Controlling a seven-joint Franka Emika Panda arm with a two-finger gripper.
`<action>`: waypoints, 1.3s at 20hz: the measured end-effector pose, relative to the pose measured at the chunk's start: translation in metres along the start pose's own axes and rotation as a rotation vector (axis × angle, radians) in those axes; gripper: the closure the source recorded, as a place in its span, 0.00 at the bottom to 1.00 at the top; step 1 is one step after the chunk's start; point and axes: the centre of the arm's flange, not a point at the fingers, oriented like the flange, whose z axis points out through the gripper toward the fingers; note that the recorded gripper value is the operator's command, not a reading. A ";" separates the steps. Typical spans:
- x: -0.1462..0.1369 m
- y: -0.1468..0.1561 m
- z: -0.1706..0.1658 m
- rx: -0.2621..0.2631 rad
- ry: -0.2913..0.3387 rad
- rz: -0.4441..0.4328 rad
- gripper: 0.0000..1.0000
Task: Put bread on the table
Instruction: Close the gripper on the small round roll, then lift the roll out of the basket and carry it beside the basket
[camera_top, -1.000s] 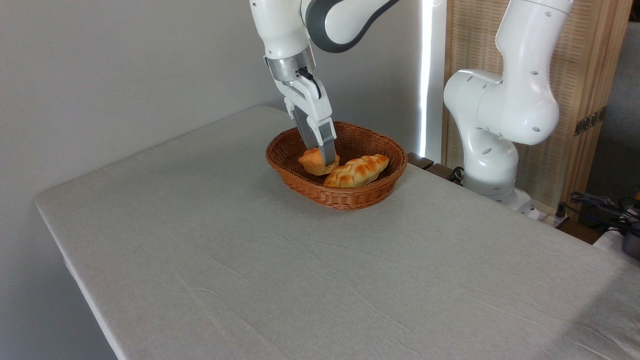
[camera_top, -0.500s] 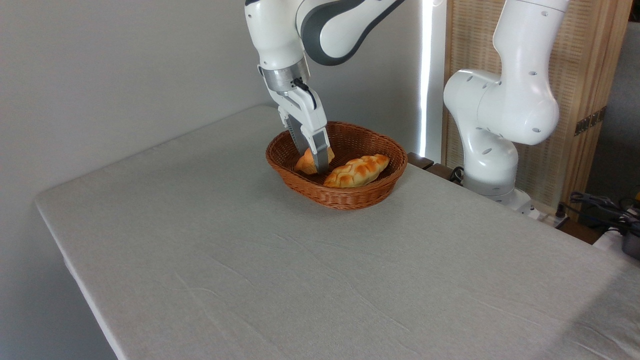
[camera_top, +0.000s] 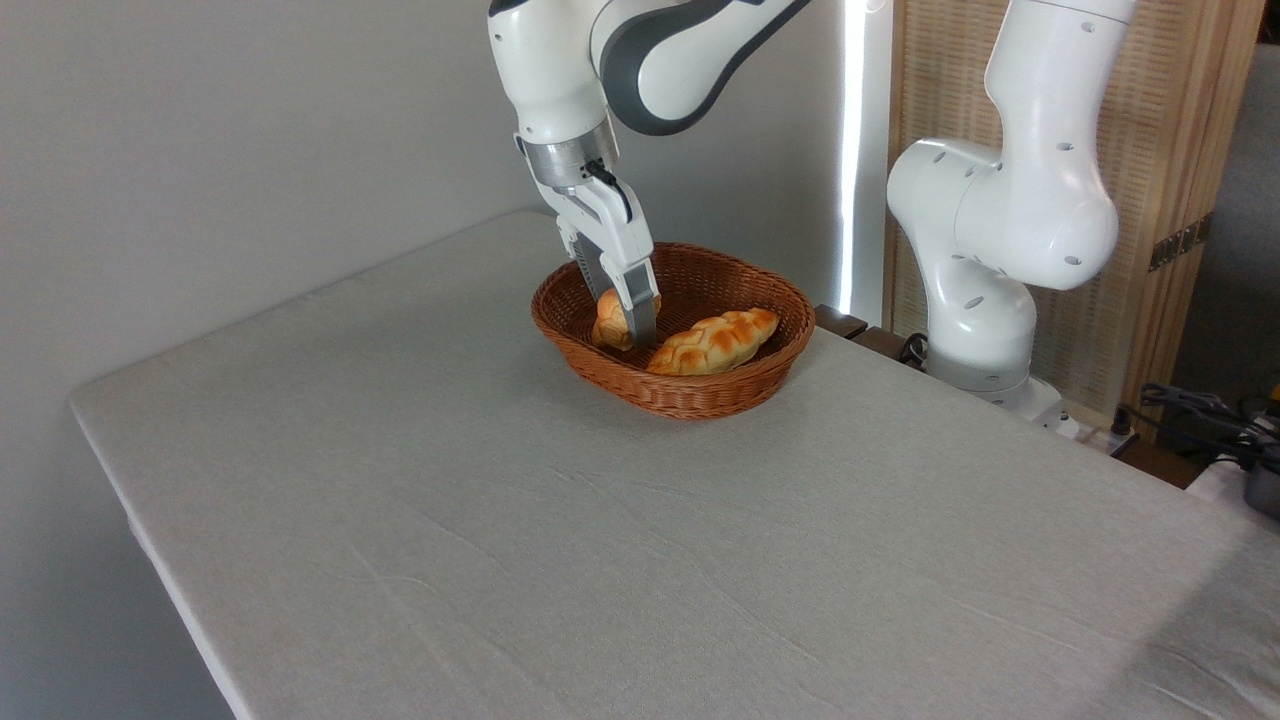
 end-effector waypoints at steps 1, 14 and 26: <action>0.000 0.000 0.000 0.000 0.000 0.000 0.95; -0.001 -0.021 -0.082 -0.020 0.078 -0.037 1.00; 0.047 -0.149 -0.112 -0.005 0.429 -0.213 0.27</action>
